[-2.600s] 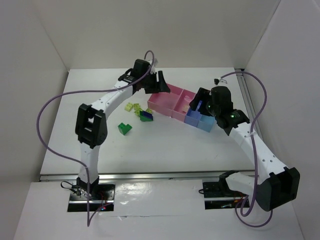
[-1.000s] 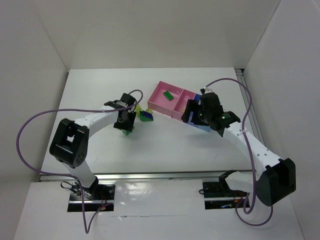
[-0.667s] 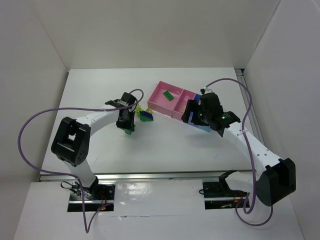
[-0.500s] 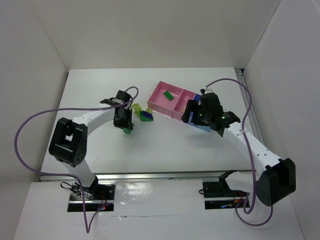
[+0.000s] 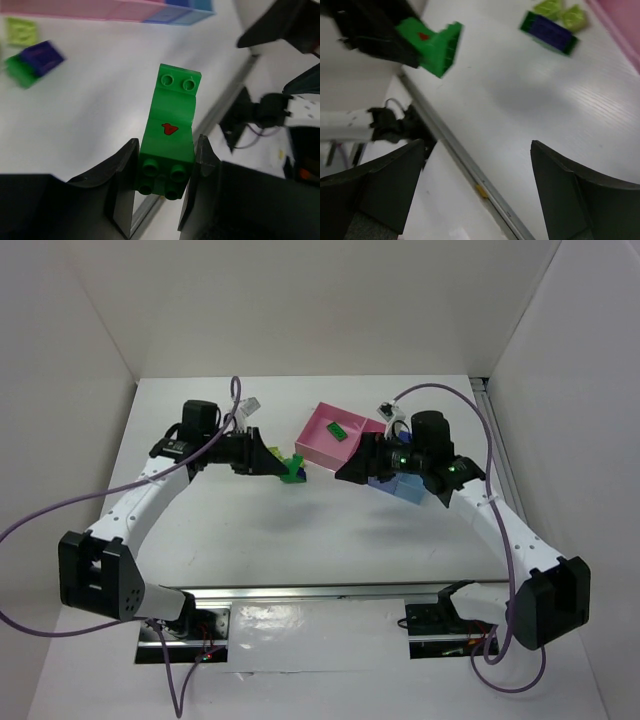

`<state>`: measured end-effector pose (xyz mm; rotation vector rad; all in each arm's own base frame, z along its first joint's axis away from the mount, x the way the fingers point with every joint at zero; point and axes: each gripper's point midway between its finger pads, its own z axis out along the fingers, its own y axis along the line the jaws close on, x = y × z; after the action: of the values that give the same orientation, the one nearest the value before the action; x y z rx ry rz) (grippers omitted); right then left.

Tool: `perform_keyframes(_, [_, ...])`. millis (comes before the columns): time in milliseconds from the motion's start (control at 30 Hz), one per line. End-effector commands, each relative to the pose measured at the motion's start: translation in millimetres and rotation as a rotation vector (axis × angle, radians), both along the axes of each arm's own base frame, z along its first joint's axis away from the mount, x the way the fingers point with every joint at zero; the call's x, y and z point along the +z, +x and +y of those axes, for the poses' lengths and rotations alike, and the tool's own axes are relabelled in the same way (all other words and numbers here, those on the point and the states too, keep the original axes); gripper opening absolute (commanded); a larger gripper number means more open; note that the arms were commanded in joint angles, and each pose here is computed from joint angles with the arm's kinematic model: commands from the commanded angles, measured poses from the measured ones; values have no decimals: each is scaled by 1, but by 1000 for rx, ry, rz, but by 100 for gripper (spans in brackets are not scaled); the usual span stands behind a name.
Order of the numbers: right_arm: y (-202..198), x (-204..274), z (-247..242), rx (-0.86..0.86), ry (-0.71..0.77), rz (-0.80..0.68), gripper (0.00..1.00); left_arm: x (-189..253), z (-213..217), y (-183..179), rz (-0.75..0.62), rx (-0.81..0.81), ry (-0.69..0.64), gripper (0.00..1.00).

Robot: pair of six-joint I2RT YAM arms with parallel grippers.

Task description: Sort the legos into containers by color

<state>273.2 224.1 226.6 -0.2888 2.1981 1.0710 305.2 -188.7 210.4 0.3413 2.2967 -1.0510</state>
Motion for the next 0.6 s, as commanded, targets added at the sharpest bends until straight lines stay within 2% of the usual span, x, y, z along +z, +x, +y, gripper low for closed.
perform_keyframes(0, [-26, 55, 33, 314, 257, -119, 94, 35, -36, -24, -8, -265, -295, 0])
perform_keyframes(33, [-29, 61, 35, 344, 279, -134, 97, 37, -38, -25, 8, -288, -325, 0])
perform_keyframes(267, [-31, 68, 44, 472, 339, -153, 95, 54, -46, -30, -33, -360, -399, 0])
perform_keyframes(567, [-3, 70, 62, 467, 364, -150, 95, 54, -50, -33, -37, -394, -416, 0])
